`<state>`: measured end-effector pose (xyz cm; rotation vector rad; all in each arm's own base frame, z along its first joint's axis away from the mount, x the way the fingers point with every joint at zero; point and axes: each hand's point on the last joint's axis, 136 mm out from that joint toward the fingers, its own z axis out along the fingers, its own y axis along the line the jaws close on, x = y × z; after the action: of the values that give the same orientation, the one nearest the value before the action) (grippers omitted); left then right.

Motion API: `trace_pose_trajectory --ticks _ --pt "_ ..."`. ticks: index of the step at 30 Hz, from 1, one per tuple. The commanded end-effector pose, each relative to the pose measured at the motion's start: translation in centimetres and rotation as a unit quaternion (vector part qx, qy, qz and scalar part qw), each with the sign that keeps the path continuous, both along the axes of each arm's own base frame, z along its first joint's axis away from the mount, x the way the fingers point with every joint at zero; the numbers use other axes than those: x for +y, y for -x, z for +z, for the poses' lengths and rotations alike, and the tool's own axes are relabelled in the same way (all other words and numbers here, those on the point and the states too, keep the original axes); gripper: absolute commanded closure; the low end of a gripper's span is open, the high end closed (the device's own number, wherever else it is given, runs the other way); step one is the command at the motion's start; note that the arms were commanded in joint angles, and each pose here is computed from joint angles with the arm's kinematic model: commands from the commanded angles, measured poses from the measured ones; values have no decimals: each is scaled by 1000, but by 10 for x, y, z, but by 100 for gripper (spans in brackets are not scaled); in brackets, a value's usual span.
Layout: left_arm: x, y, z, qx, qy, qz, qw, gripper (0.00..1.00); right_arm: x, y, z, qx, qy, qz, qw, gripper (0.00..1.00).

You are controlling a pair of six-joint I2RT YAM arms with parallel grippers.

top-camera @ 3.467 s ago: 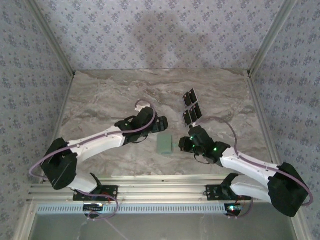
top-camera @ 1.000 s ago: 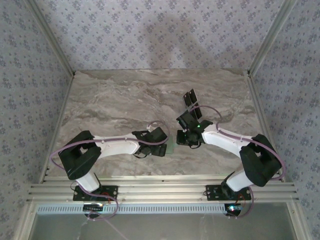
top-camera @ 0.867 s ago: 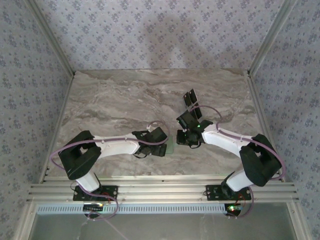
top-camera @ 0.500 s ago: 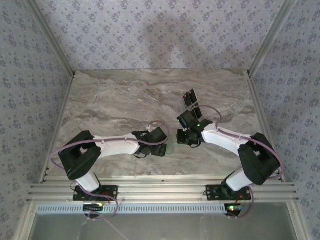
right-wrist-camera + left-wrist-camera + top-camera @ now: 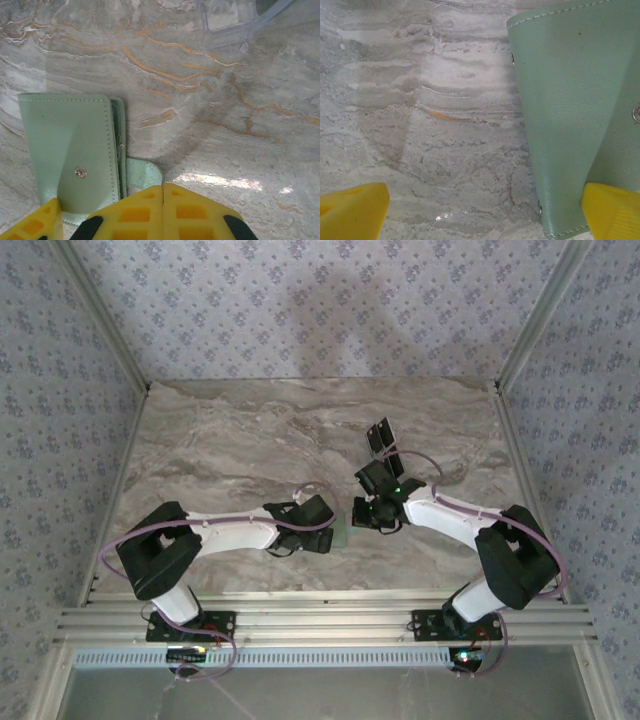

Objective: Put the credit cards into the card holder
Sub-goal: Close the button on the card holder.

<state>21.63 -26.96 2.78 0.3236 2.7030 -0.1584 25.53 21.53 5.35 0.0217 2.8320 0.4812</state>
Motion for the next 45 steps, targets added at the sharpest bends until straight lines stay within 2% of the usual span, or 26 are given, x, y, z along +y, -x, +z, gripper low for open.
trace_pose_trajectory --ticks 1,13,34,45 --pt "13 6 -6 4 -19 5 1000 1 5 -1 2 2 -18 5 1000 100" --pt "16 7 -4 -2 -8 11 1000 1 27 -2 21 -12 -76 20 997 100" --pt "17 9 -6 -5 -2 11 1000 1 68 -1 7 2 -73 61 996 100" --pt "18 9 -6 -5 -1 11 1000 1 68 -3 -1 7 -61 61 996 100"
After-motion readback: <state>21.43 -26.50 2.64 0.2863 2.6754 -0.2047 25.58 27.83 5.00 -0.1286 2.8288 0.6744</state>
